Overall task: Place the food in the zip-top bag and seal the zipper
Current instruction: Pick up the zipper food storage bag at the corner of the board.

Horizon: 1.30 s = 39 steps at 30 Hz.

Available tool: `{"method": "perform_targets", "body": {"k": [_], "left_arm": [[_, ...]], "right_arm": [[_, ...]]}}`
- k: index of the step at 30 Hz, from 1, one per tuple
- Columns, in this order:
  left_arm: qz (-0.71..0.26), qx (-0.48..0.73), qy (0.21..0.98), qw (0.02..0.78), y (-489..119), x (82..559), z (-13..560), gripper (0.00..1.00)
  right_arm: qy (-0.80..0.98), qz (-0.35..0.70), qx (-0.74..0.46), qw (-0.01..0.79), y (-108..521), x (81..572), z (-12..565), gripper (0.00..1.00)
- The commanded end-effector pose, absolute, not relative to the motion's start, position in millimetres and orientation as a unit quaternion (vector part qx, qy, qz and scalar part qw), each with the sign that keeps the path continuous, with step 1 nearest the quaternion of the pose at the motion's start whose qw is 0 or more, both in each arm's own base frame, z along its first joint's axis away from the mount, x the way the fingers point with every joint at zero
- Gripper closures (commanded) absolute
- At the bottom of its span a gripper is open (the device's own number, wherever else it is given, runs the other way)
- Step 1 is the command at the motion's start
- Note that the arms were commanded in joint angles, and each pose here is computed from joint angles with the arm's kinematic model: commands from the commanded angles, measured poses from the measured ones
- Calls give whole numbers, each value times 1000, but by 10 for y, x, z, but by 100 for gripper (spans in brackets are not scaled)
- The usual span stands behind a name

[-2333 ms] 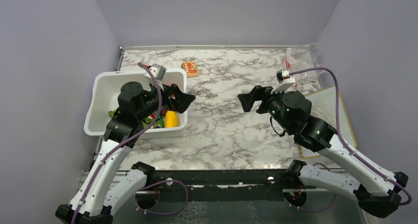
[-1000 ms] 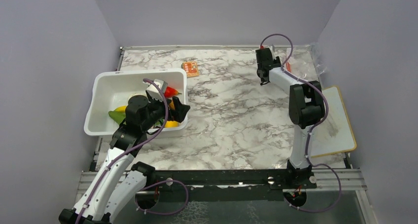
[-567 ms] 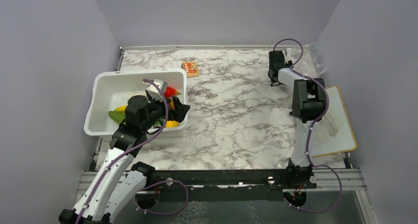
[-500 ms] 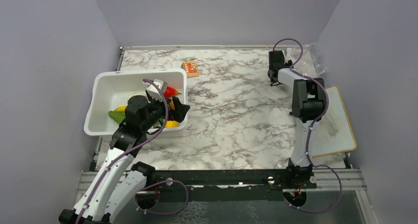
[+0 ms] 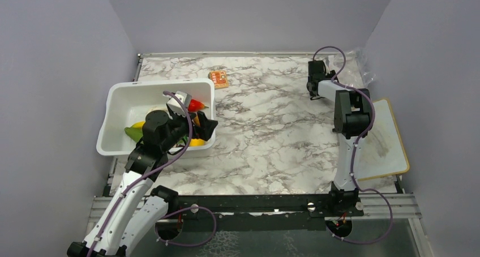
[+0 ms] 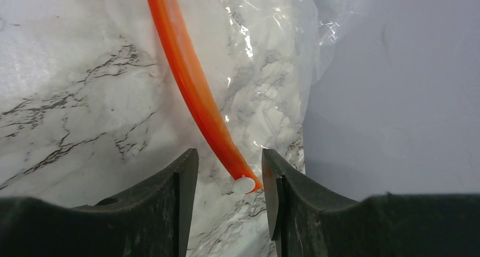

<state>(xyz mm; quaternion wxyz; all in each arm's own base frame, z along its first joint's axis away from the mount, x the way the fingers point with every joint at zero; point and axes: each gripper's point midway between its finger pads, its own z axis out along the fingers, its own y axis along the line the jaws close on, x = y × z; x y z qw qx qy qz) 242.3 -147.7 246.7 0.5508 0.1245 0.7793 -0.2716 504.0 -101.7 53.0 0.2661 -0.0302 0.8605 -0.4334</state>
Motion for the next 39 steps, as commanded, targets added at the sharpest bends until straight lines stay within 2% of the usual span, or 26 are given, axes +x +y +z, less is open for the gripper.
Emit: {"method": "perform_targets", "body": {"k": [1, 8, 16, 22, 26, 28, 32, 35, 39], "left_arm": [[-274, 131, 766, 567, -1483, 2410, 2538, 0], [-277, 137, 763, 568, -1507, 2387, 2554, 0], [-278, 140, 761, 569, -1520, 2369, 2562, 0], [-280, 141, 762, 567, -1530, 2365, 2554, 0], [-280, 141, 762, 566, -1532, 2367, 2548, 0], [-280, 142, 763, 566, -1534, 2367, 2546, 0], [-280, 142, 763, 565, -1536, 2367, 2544, 0], [-281, 144, 762, 565, -1542, 2360, 2547, 1], [-281, 143, 762, 566, -1540, 2366, 2546, 0]], "right_arm": [[844, -467, -14, 262, -1149, 4997, 531, 54], [847, -460, 3, 267, -1222, 4965, 489, 46], [844, -467, 11, 265, -1297, 4959, 479, 46], [838, -459, 23, 294, -1333, 5031, 628, 31], [845, -453, 21, 282, -1391, 5052, 555, 28], [845, -455, 22, 278, -1428, 5044, 526, 29], [853, -444, 18, 276, -1413, 5063, 470, 40], [853, -446, 15, 269, -1425, 5059, 445, 43], [858, -435, 14, 274, -1391, 5060, 449, 57]]}}
